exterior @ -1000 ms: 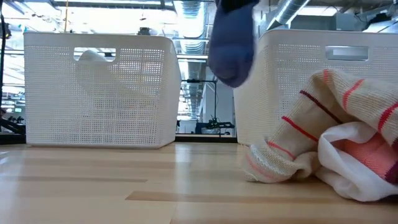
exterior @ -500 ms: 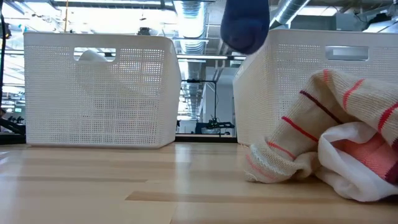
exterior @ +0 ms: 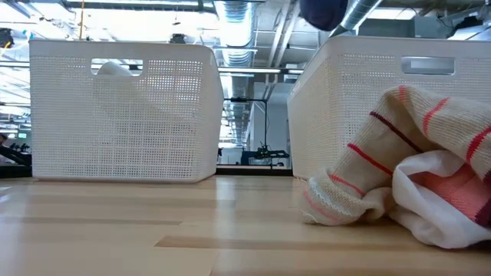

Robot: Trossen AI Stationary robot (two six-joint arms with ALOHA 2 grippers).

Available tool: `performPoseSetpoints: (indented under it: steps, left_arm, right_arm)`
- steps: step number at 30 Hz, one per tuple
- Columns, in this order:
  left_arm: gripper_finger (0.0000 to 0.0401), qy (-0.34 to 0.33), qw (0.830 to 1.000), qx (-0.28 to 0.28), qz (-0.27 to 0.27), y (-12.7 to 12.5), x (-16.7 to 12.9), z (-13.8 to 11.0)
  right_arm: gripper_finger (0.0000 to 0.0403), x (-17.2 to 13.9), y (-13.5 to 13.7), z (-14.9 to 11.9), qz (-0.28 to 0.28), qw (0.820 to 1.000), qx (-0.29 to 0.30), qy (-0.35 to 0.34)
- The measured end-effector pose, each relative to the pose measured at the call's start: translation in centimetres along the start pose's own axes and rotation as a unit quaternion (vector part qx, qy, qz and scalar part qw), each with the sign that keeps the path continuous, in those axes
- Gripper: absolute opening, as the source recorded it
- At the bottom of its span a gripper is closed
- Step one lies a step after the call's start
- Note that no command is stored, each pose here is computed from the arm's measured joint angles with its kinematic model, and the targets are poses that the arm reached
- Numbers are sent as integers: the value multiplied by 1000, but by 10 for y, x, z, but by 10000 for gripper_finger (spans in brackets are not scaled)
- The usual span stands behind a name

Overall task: Sort clothes
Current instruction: Put the blue sock into the left white bin

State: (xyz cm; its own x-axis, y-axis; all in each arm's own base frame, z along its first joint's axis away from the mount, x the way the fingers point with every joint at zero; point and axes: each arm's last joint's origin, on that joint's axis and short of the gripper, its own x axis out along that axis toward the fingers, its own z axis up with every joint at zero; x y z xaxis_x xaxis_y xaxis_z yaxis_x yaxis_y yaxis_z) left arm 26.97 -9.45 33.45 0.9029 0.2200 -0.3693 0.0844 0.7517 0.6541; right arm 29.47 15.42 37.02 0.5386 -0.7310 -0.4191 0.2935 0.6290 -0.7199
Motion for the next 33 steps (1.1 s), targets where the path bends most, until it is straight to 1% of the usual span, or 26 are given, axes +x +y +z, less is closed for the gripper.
performPoseSetpoints:
  steps: [4,8,12,16,19,24,28,33]
  left_arm:
    - [247,34,997,-34,-54,-2,-11,-15]
    - [239,56,991,-53,-111,-16,-12,-32]
    - [236,82,985,-50,-140,-36,-10,-48]
    - [236,97,981,-41,-162,-53,-11,-59]
    - [235,92,980,-43,-172,-65,-13,-64]
    - [235,84,977,-55,-187,-79,-17,-67]
    - [235,91,974,-73,-195,-86,-21,-69]
    - [235,108,968,-90,-210,-95,-29,-70]
  right_arm:
    - [0,6,-20,2,-10,999,29,10]
    - [0,13,-46,0,-21,998,60,21]
    - [0,17,-70,-4,-30,995,87,26]
    - [0,20,-83,-3,-30,993,110,21]
    - [0,22,-88,6,-17,993,118,-2]
    - [2,30,-91,32,33,991,114,-68]
    - [2,38,-97,54,66,983,101,-141]
    - [3,58,-108,68,98,970,91,-201]
